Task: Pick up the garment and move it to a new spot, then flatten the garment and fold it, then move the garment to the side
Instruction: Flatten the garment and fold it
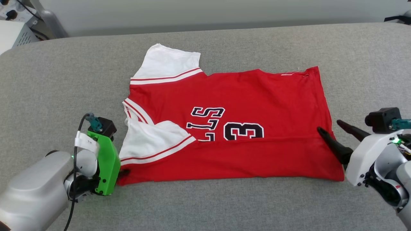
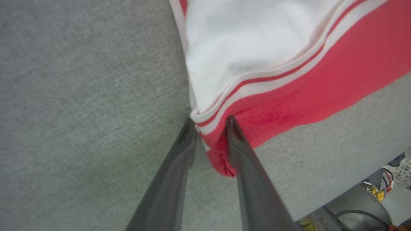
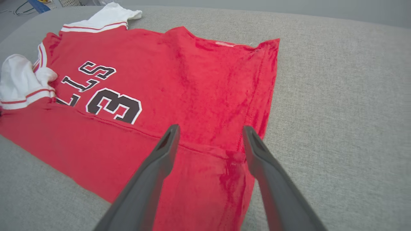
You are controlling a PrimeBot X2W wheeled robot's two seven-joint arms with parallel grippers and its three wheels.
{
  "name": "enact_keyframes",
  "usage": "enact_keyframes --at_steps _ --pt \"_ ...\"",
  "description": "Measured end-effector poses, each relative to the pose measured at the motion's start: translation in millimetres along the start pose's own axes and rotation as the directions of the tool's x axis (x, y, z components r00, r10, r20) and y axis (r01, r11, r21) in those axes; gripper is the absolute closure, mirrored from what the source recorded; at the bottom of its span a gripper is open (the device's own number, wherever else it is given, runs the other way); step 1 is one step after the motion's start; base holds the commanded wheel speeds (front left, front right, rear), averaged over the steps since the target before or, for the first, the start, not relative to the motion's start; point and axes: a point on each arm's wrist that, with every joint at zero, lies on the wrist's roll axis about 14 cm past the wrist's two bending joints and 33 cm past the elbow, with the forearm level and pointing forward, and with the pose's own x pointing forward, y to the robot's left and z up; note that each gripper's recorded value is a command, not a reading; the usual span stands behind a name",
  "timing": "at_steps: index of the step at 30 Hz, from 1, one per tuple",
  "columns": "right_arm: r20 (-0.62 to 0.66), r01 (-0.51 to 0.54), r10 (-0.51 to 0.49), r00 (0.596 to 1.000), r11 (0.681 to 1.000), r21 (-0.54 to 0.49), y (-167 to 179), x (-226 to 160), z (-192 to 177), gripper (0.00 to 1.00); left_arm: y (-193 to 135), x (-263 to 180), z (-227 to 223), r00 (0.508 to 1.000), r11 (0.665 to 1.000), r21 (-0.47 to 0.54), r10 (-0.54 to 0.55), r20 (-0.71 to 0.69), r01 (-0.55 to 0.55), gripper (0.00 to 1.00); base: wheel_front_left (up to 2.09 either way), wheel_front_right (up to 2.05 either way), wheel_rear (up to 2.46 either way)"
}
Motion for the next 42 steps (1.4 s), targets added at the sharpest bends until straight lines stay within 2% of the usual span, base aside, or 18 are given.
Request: enact_keyframes --at_steps 6,11,15,26,30,36,39,40,41,42 --pt "0.039 0.022 -0.019 0.999 0.997 -0.073 -10.6 -11.2 28.1 0.00 -10.7 -8.5 13.5 0.993 1.000 0.022 -0.020 0.113 0.017 1.00 0.00 0.00 0.00" --pt "-0.080 0.032 -0.042 0.996 0.993 -0.117 -19.5 -22.8 24.9 0.00 -16.8 -21.0 26.3 0.979 0.998 0.060 -0.035 0.201 0.024 1.00 0.00 0.00 0.00" --pt "-0.216 0.036 -0.069 0.974 0.988 -0.152 -27.2 -30.5 10.8 0.00 -13.7 -27.9 30.3 0.972 0.995 0.102 -0.026 0.232 0.002 1.00 0.00 0.00 0.00" --pt "-0.423 0.016 -0.034 0.906 0.999 -0.046 -16.2 -14.7 -46.0 0.00 -9.1 -24.3 32.5 0.971 0.990 0.142 -0.022 0.237 -0.012 1.00 0.00 0.00 0.00" --pt "-0.501 0.017 -0.042 0.865 0.998 -0.054 -15.6 -9.8 -75.3 0.00 -6.3 -21.6 32.5 0.972 0.989 0.144 -0.020 0.236 -0.014 1.00 0.00 0.00 0.00" --pt "-0.551 0.048 -0.062 0.833 0.998 -0.039 -23.0 -1.7 -97.3 0.00 -2.2 -17.4 29.4 0.972 0.991 0.131 -0.017 0.233 -0.014 1.00 0.00 0.00 0.00" --pt "-0.550 0.048 -0.052 0.833 0.999 -0.022 -21.1 2.0 -100.5 0.00 -0.7 -16.7 28.0 0.972 0.992 0.125 -0.014 0.234 -0.016 1.00 0.00 0.00 0.00" --pt "-0.541 0.049 -0.048 0.840 0.999 -0.013 -20.5 2.8 -99.6 0.58 -0.6 -16.7 27.8 0.972 0.992 0.125 -0.014 0.234 -0.016 1.00 0.00 0.00 0.00" --pt "-0.529 0.050 -0.046 0.847 0.999 -0.008 -20.2 3.6 -97.7 0.93 -0.8 -16.7 27.5 0.972 0.992 0.125 -0.014 0.236 -0.016 1.00 0.00 0.00 0.00" --pt "-0.519 0.049 -0.043 0.854 0.999 -0.002 -19.2 3.6 -96.8 1.00 -1.0 -17.0 27.2 0.971 0.992 0.125 -0.013 0.238 -0.017 1.00 0.00 0.00 0.00"
